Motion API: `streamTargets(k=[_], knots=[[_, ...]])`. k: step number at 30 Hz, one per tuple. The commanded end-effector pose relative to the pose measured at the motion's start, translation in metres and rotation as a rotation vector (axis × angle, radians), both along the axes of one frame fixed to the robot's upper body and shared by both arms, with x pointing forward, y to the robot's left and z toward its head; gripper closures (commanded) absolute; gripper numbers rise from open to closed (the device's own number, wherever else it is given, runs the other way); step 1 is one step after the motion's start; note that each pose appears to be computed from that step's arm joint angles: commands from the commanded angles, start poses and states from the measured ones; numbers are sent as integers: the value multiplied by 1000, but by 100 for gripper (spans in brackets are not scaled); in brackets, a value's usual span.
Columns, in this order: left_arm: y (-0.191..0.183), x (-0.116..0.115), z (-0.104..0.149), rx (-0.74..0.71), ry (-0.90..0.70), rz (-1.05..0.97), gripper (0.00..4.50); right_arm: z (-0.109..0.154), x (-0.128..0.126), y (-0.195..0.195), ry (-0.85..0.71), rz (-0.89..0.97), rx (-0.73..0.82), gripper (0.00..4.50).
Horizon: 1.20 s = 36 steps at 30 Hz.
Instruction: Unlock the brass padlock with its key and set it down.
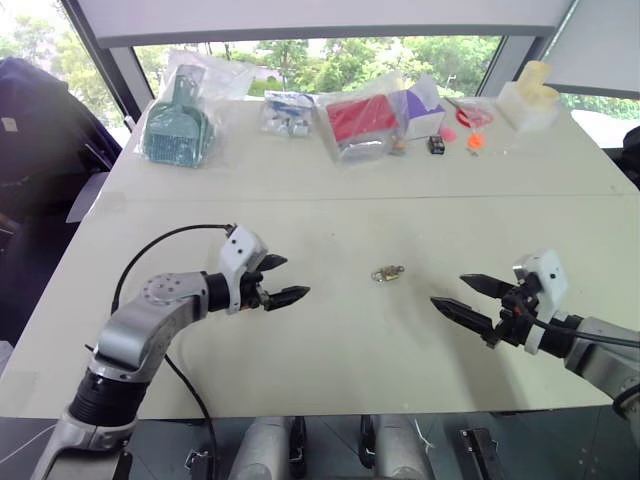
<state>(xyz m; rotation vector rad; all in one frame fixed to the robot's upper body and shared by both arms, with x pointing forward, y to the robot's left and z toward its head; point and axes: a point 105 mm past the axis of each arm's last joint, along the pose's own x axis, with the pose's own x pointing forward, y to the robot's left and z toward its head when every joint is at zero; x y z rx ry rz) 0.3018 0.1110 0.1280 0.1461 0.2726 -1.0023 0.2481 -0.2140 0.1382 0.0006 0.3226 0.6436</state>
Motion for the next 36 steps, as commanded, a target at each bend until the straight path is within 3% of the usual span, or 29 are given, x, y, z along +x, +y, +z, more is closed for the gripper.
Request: streamTargets(k=[1, 7, 10, 21, 36], knots=[[-3, 14, 24, -12, -109, -41, 32, 10, 1, 6, -49, 13, -5, 3], [-35, 57, 50, 26, -194, -195, 32, 6, 6, 5, -38, 1, -37, 3], [-65, 69, 41, 114, -176, -276, 32, 3, 9, 2, -27, -21, -76, 3], [-156, 54, 16, 232, -106, -518, 32, -3, -2, 3, -30, -106, -118, 3], [-178, 43, -37, 387, -93, -489, 32, 10, -16, -5, -44, -145, -105, 3]])
